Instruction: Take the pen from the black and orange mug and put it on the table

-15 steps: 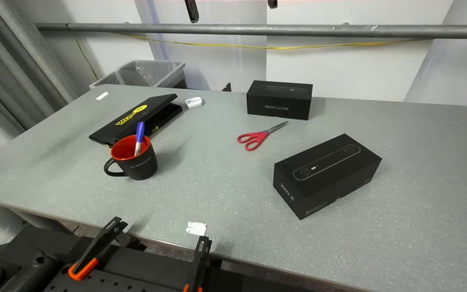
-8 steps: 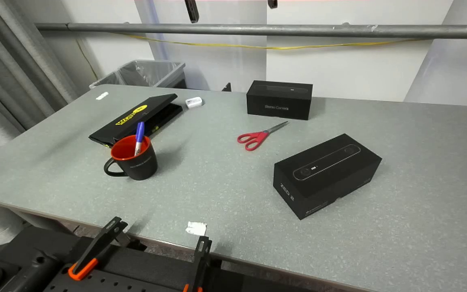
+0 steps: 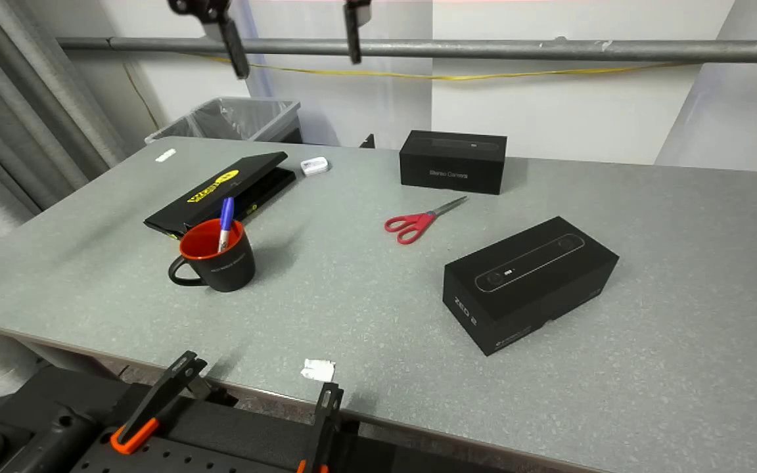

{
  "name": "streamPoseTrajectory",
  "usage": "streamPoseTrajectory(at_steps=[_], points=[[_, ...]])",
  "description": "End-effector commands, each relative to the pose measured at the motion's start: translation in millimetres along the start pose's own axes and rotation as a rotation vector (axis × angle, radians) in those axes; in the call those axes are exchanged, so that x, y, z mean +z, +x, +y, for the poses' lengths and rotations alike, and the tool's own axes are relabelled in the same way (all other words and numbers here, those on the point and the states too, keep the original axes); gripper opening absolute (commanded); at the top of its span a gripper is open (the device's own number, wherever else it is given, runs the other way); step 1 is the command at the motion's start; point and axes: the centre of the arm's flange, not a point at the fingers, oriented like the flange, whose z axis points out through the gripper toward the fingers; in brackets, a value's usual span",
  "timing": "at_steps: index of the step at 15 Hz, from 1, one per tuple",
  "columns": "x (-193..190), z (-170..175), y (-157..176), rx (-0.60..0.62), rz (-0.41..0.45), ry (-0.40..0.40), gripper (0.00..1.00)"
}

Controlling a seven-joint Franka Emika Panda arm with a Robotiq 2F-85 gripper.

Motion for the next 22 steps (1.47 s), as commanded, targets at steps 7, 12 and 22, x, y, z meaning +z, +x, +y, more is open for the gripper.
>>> streamPoseTrajectory(at_steps=[7, 12, 22], points=[[73, -94, 20, -0.279, -0.113, 0.082, 1.00], [75, -97, 20, -0.298, -0.119, 0.082, 1.00], [157, -134, 87, -0.198, -0.010, 0.099, 1.00]])
